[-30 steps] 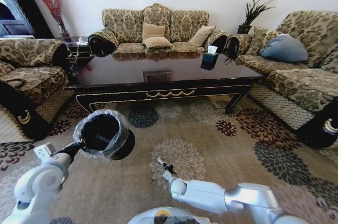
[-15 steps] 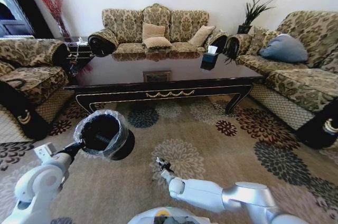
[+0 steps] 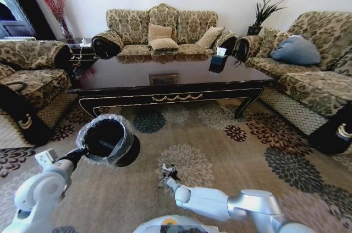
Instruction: Move to the front of the table and pick up the trash from the floor, then place it into the trash bin.
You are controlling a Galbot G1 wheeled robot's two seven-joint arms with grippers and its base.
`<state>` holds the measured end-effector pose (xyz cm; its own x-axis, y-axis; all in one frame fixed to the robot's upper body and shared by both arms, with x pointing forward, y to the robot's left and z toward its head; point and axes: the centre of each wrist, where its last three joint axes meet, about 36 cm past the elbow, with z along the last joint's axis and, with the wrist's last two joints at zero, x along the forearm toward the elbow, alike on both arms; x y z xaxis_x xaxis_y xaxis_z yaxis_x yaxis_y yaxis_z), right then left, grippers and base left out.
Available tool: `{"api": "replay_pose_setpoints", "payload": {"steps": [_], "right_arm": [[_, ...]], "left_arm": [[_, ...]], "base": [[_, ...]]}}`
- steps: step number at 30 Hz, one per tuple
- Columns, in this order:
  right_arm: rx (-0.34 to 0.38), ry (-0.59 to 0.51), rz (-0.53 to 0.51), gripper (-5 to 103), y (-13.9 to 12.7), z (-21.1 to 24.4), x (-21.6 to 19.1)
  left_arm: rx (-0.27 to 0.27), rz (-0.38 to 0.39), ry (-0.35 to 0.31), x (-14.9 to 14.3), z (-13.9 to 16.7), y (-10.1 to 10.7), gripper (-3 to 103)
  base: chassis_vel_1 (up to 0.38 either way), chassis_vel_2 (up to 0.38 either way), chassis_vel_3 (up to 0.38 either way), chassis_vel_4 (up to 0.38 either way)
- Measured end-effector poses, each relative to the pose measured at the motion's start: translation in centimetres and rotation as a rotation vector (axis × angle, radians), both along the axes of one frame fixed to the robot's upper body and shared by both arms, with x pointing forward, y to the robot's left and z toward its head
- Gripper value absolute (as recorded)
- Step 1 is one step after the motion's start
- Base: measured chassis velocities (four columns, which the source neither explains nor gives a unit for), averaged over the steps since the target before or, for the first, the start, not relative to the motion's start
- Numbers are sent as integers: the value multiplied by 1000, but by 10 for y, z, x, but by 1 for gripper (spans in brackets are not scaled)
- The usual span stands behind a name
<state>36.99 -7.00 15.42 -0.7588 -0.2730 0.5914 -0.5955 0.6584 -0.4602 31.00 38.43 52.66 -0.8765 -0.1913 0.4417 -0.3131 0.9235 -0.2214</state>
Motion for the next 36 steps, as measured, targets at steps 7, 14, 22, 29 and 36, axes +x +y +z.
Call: {"api": "replay_pose_setpoints", "payload": {"steps": [7, 14, 22, 29, 36], "right_arm": [[2, 10, 0, 62, -1, 0, 1], [-2, 11, -2, 35, -7, -2, 3], [3, 14, 4, 3, -12, -1, 2], [35, -12, 26, 0, -16, 7, 3], [216, -217, 43, 0, -6, 76, 56]], "left_arm": [[1, -1, -2, 0, 1, 0, 2], [0, -1, -3, 0, 1, -1, 2], [1, -1, -4, 0, 1, -2, 2], [2, -2, -3, 0, 1, -2, 2], [-6, -1, 28, 6, -10, 2, 2]], "base": [[0, 0, 0, 0], [0, 0, 0, 0], [0, 0, 0, 0], [0, 0, 0, 0], [0, 0, 0, 0]]}}
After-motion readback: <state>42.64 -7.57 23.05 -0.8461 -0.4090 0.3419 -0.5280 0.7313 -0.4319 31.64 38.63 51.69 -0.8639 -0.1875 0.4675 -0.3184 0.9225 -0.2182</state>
